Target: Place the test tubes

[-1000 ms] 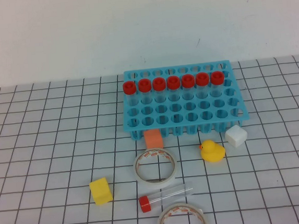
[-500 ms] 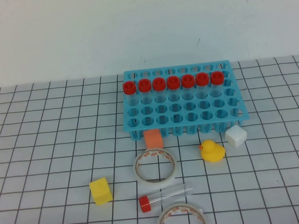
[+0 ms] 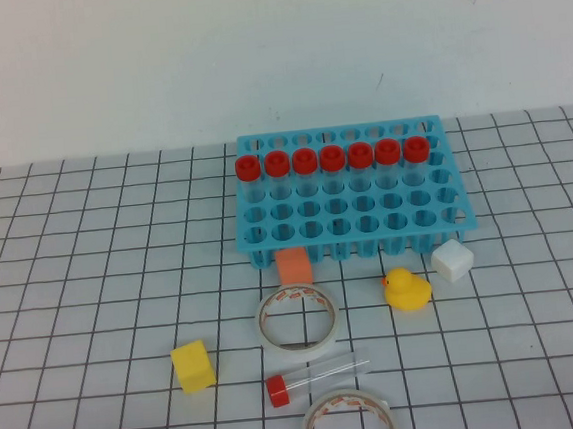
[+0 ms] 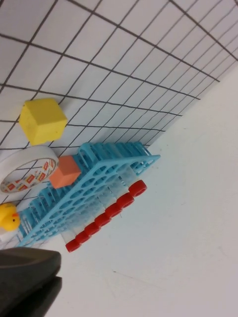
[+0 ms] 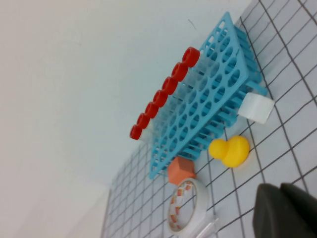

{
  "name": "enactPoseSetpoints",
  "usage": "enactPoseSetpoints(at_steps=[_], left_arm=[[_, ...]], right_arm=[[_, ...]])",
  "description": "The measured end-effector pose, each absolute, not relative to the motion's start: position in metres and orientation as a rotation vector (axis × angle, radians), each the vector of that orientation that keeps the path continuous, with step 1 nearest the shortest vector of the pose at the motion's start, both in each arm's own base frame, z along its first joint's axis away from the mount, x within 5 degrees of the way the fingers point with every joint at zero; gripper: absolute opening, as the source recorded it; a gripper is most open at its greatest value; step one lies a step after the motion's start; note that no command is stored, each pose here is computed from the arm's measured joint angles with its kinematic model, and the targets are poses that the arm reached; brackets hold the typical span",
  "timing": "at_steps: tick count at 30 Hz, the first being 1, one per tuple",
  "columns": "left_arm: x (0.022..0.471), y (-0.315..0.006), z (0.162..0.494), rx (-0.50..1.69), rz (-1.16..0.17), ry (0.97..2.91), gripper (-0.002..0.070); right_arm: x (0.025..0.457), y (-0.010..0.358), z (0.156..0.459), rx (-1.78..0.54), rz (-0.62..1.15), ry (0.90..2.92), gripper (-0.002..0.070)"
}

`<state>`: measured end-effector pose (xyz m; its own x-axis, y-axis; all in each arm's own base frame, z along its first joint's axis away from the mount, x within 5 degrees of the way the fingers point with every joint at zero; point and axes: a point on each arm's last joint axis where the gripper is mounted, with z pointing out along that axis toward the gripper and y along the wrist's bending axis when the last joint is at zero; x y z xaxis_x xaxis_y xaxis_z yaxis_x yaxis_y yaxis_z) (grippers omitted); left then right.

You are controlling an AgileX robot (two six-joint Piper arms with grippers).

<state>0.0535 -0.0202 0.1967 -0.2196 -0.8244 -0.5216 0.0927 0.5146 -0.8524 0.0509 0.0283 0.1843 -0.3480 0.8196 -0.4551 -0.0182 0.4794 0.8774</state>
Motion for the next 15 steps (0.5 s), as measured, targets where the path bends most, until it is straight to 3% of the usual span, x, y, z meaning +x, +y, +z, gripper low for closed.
enactPoseSetpoints(at_steps=[6, 15], left_arm=[[0.052, -0.022, 0.202, -0.470, -0.842, 1.602, -0.0001], [0.063, -0.041, 0.295, 0.192, -0.548, 1.880, -0.0001]], right_arm=[[0.051, 0.028, 0.184, 0.567, 0.931, 1.728, -0.0001], [0.051, 0.028, 0.184, 0.479, 0.862, 1.739, -0.0001]])
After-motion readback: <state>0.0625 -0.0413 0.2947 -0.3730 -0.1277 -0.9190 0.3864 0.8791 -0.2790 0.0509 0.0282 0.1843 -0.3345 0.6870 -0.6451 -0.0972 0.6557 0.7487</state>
